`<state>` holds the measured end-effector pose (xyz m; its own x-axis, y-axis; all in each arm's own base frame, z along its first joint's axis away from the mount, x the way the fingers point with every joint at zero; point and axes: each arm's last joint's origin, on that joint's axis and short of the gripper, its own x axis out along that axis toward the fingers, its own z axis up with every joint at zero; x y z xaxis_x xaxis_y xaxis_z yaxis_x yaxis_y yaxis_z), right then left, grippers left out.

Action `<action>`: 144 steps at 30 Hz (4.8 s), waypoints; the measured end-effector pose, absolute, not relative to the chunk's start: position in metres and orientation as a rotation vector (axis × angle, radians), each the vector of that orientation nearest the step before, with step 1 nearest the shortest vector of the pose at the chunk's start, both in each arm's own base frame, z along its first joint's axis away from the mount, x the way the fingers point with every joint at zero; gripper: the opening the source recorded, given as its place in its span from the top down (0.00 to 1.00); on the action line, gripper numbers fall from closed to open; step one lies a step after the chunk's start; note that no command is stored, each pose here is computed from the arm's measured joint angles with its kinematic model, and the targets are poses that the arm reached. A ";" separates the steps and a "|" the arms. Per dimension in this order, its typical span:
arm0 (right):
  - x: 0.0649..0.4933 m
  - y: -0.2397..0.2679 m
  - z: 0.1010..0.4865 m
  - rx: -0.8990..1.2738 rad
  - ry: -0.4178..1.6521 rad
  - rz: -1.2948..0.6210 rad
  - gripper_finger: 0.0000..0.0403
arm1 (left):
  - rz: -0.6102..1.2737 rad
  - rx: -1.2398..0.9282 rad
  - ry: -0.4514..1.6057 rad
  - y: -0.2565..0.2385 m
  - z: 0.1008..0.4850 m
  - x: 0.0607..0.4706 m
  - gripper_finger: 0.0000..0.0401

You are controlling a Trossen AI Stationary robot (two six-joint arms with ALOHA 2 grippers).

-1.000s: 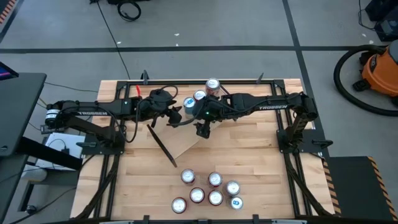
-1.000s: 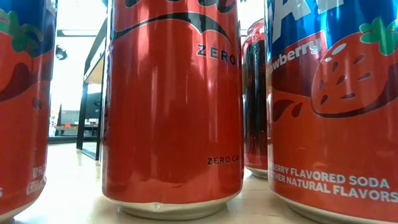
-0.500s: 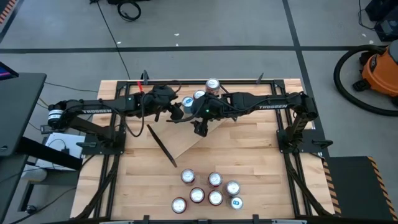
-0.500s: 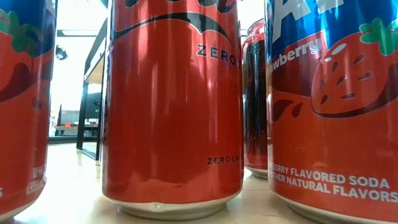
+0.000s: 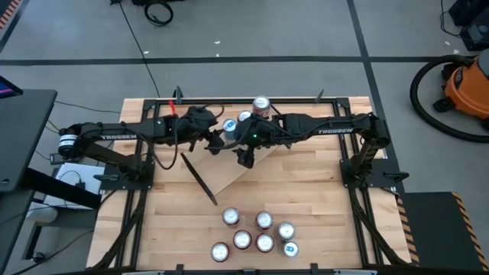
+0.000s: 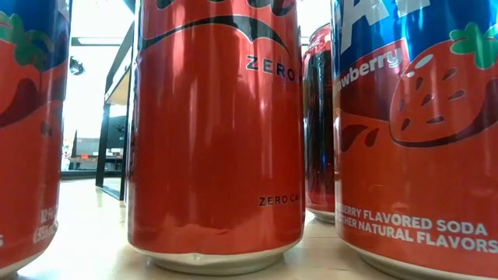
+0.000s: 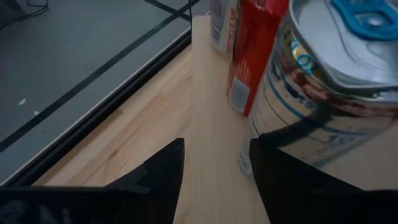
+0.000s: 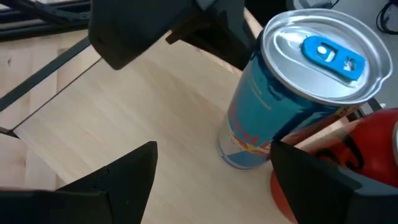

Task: Place canned beverage on shelf
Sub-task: Put the top blue soda can on the shelf, then put the red and black soda can on the shelf aligned with the other red and black soda can

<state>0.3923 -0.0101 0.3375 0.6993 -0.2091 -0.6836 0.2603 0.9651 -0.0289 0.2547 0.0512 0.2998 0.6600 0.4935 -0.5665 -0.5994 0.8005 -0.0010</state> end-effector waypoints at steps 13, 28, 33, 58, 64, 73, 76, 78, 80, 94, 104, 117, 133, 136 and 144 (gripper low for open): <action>0.395 -0.010 0.340 0.064 0.717 -0.237 0.20 | 0.622 -0.194 0.593 0.049 0.307 0.242 0.52; 0.382 0.004 0.340 0.178 0.823 -0.135 0.20 | 0.641 -0.237 0.653 0.045 0.310 0.221 0.52; 0.374 0.029 0.340 0.176 0.884 -0.048 0.20 | 0.598 -0.297 0.610 0.039 0.322 0.204 0.52; 0.377 0.096 0.327 0.157 0.882 0.014 0.20 | -0.013 -0.465 0.562 -0.040 0.340 0.201 0.52; 0.360 0.088 0.341 0.138 0.988 -0.079 0.20 | -0.139 -0.505 0.593 -0.079 0.339 0.217 0.52; 0.321 0.084 0.350 0.029 1.235 -0.252 0.20 | -0.149 -0.385 0.699 -0.118 0.356 0.274 0.52; 0.301 0.094 0.360 0.009 1.242 -0.274 0.21 | -0.164 -0.384 0.713 -0.126 0.353 0.291 0.52; 0.289 0.104 0.370 -0.005 1.184 -0.283 0.21 | -0.163 -0.384 0.735 -0.130 0.348 0.300 0.52; 0.276 0.114 0.379 -0.013 1.135 -0.280 0.22 | -0.155 -0.380 0.758 -0.134 0.341 0.308 0.52; 0.215 0.154 0.410 -0.037 0.902 -0.258 0.23 | -0.146 -0.329 0.806 -0.151 0.327 0.352 0.24; 0.205 0.165 0.392 -0.058 0.811 -0.427 0.23 | -0.129 -0.172 0.890 -0.170 0.338 0.368 0.27; 0.201 0.173 0.365 -0.028 0.855 -0.476 0.23 | -0.187 -0.107 0.968 -0.211 0.303 0.375 0.28; 0.198 0.177 0.364 -0.026 0.869 -0.451 0.23 | -0.171 0.023 1.034 -0.241 0.262 0.377 0.28; 0.198 0.177 0.364 -0.022 0.868 -0.452 0.23 | -0.137 0.081 1.018 -0.244 0.260 0.374 0.28; 0.198 0.177 0.364 -0.011 0.864 -0.453 0.23 | -0.126 0.101 1.005 -0.248 0.261 0.372 0.28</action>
<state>0.1978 0.1773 0.3642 0.5607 -0.3889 -0.7310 0.3799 0.9053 -0.1902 0.3720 -0.2476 0.2606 0.5299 -0.0594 -0.8460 0.1520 0.9880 0.0259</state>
